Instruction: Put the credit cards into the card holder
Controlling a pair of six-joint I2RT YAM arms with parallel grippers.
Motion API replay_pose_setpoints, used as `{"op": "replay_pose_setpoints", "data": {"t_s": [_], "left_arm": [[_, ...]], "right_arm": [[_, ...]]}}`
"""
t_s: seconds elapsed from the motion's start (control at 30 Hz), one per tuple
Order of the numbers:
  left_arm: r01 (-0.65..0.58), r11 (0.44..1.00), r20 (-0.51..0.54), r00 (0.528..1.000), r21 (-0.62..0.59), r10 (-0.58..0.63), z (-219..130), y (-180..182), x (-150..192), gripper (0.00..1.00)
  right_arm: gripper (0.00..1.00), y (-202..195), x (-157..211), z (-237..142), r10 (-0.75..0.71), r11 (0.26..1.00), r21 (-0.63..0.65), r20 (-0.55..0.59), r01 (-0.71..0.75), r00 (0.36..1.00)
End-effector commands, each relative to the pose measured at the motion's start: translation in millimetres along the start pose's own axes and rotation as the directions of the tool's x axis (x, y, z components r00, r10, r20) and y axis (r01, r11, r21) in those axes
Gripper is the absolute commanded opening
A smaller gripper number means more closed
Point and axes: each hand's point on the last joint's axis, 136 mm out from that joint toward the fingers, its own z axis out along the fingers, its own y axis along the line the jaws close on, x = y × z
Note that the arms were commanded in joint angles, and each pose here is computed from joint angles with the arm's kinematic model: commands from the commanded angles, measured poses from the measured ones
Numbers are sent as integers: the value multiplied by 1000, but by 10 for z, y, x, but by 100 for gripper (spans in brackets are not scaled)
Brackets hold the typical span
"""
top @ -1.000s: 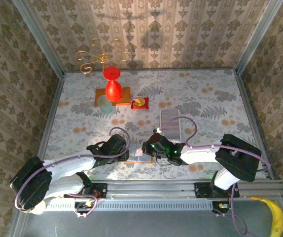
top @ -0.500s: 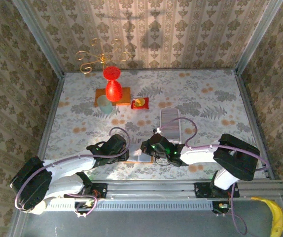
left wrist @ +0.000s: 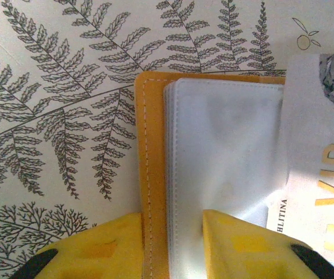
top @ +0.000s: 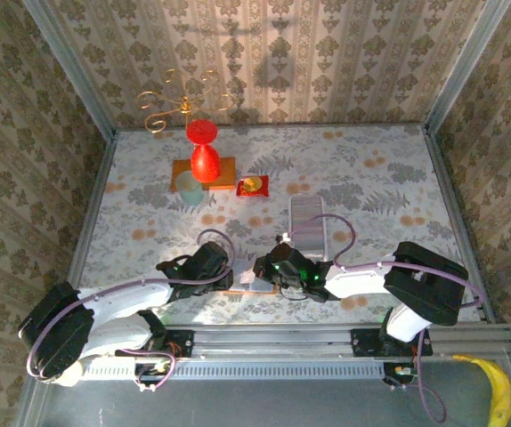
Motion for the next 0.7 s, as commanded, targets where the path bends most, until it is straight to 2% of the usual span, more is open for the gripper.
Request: {"op": "replay_pose_setpoints", "data": {"t_s": [0.0,0.23,0.47,0.67], "left_arm": [[-5,999,-67,998,-53,2,56,162,216,30],[-4,999,-67,998,-53,0,56,161,215,30],[-3,999,-67,998,-49,-1,60,150,215,30],[-4,999,-69,998,-48,1,64,140,216,30]], "right_arm": [[0,-140,86,-33,7,999,37,-23,-6,1000],[0,-201,98,-74,-2,999,52,-28,4,1000],[0,-203,-32,-137,-22,998,51,42,20,999],[0,-46,-179,-153,1,999,-42,103,3,995]]}}
